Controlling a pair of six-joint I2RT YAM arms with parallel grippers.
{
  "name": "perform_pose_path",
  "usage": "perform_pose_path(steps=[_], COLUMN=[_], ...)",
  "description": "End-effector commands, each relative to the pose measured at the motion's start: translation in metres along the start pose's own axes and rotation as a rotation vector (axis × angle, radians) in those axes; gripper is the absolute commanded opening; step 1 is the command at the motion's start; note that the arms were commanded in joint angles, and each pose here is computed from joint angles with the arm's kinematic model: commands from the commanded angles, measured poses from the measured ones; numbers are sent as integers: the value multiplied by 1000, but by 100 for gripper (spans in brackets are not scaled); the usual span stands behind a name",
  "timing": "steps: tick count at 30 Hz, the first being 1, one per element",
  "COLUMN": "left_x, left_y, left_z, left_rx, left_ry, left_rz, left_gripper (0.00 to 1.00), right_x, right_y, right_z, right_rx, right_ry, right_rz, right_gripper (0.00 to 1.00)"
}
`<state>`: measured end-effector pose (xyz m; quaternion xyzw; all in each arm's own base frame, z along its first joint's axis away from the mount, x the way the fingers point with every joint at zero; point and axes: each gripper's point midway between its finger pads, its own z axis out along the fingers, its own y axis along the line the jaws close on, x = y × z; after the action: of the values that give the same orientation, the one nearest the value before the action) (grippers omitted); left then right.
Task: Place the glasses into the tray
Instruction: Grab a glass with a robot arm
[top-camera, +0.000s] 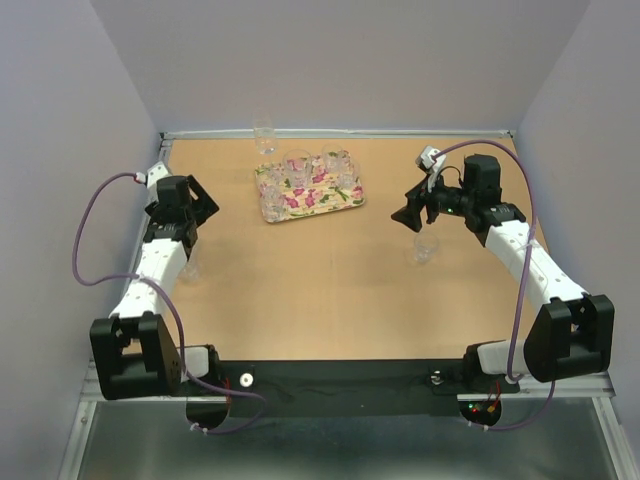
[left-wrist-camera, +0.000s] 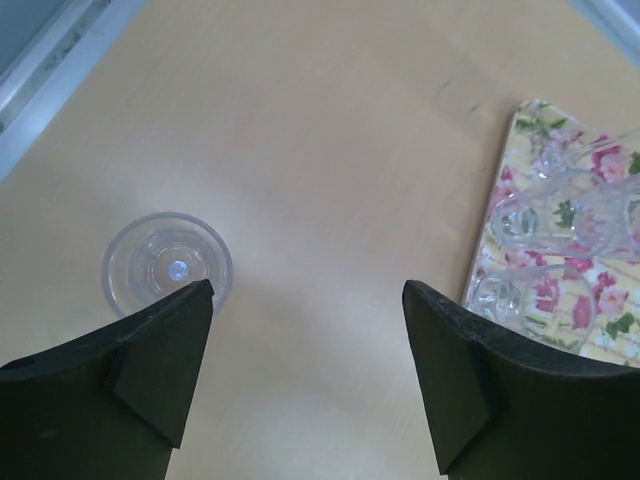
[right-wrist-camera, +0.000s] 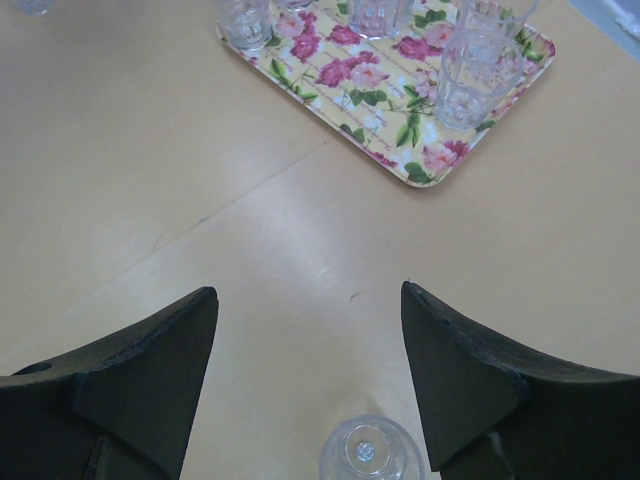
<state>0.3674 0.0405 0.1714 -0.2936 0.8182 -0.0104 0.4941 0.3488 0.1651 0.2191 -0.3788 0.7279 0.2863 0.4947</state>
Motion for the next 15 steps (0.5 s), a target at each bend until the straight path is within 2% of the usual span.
perform_pose_path(steps=[1,3,9,15], left_x=[-3,6,36,47], left_y=[-1,6,36,42], left_z=[12,22,44,56], left_rx=[-53,-106,-313,-355], left_ry=[35,68,187,216], left_rz=[-76,-105,-95,-92], left_gripper=[86,80,72,69], right_x=[-9,-10,-9,-9], right_y=[0,0,-1,-2], right_z=[-5,-5,-5,-5], right_rx=[10,10,14,17], right_ry=[-37,-38,-36,-34], right_rz=[-49,-50,-48,-48], right_gripper=[79,79,79,79])
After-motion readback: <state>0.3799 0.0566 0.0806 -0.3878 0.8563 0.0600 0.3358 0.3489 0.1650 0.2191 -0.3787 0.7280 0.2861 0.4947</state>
